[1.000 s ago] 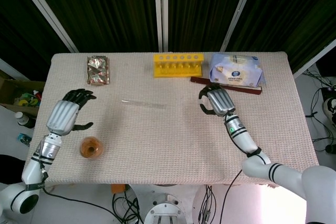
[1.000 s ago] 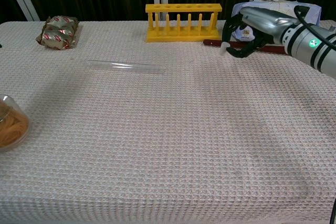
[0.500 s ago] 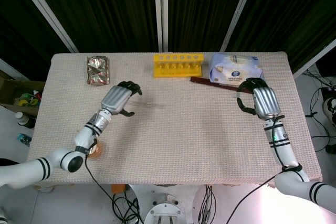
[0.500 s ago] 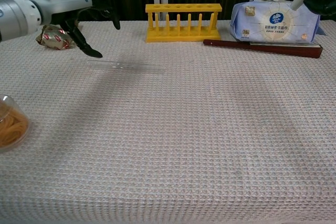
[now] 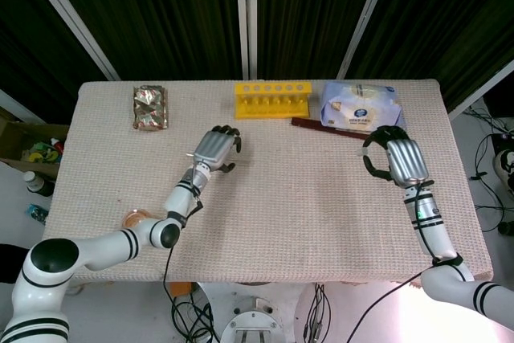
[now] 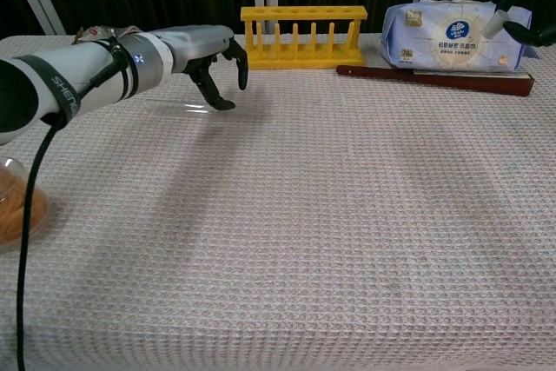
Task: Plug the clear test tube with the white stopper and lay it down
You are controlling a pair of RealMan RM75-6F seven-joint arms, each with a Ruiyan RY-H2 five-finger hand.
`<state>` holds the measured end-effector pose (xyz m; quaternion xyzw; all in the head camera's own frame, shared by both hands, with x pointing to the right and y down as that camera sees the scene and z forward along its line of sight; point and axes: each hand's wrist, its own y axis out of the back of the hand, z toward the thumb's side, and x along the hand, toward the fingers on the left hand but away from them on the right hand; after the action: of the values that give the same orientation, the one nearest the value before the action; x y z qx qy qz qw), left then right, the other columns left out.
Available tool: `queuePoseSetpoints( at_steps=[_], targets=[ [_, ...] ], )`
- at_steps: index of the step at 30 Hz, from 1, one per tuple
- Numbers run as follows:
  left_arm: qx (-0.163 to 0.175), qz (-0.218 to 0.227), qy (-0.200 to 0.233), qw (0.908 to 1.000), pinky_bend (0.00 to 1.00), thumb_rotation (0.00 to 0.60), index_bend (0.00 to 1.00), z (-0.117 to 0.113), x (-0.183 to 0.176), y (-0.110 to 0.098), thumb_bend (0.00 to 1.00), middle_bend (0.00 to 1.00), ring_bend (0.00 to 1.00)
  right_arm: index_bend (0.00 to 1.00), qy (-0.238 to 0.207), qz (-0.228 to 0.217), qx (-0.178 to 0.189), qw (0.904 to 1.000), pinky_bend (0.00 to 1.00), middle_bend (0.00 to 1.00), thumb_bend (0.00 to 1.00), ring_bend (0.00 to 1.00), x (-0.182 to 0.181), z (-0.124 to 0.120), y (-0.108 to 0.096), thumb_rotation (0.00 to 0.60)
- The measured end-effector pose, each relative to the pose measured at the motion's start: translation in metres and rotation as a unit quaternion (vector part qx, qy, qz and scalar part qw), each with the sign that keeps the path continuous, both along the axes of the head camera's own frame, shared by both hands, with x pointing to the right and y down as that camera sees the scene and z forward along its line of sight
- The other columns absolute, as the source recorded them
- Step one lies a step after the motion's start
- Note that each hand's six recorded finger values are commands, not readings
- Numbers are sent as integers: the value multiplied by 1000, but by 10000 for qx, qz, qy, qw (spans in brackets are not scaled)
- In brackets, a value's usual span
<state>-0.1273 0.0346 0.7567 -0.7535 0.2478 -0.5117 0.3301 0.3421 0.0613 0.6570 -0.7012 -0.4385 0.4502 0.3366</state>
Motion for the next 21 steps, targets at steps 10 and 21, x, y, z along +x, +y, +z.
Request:
queuePoseSetpoints(
  at_steps=[10, 21],
  targets=[
    [-154, -231, -336, 9990, 165, 600, 433, 20, -5, 5, 320, 210, 122, 724, -31, 19, -62, 10000, 217, 406, 546, 205, 2, 5, 1, 600],
    [-172, -279, -373, 9988, 166, 600, 459, 24, -6, 6, 353, 252, 141, 723, -39, 47, -83, 9999, 217, 407, 546, 205, 3, 7, 1, 600]
  ],
)
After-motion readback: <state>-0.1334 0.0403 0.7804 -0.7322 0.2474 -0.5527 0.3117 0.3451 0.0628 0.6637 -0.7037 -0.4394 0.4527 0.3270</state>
